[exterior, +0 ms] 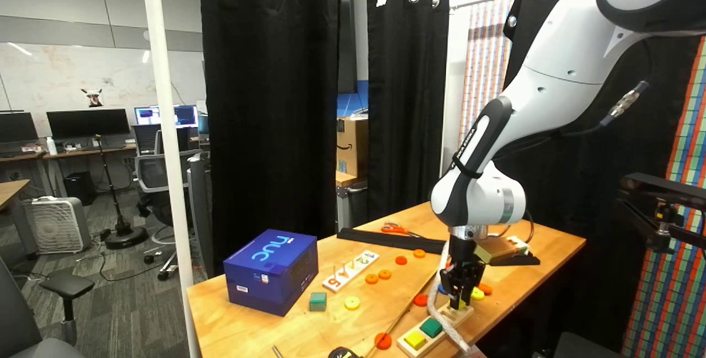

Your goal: Put the yellow square on the wooden object.

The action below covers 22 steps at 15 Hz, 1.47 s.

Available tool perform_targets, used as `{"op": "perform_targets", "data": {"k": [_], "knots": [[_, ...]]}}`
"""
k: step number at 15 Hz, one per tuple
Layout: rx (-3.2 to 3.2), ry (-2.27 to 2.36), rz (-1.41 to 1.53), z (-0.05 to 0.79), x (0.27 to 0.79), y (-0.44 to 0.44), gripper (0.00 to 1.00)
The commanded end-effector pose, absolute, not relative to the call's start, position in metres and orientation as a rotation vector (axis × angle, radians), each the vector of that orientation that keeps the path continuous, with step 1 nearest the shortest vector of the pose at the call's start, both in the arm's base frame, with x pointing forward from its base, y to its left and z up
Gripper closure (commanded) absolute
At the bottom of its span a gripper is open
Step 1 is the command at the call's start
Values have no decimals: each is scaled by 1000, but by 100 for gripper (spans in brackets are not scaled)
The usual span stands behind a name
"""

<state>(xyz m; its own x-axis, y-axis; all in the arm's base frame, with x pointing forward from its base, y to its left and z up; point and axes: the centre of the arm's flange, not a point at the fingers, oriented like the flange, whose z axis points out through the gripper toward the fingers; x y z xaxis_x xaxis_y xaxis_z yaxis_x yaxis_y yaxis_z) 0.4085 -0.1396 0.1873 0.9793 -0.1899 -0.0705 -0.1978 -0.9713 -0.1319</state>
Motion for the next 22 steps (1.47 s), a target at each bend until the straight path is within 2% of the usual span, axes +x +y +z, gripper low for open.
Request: {"op": "perform_targets", "data": {"k": [1, 19, 20, 22], "knots": [[-2993, 266, 76, 187, 420, -149, 76], [-2953, 268, 158, 182, 422, -152, 76], [-2946, 269, 170, 181, 422, -153, 41], [-2936, 265, 184, 181, 422, -153, 30]]}}
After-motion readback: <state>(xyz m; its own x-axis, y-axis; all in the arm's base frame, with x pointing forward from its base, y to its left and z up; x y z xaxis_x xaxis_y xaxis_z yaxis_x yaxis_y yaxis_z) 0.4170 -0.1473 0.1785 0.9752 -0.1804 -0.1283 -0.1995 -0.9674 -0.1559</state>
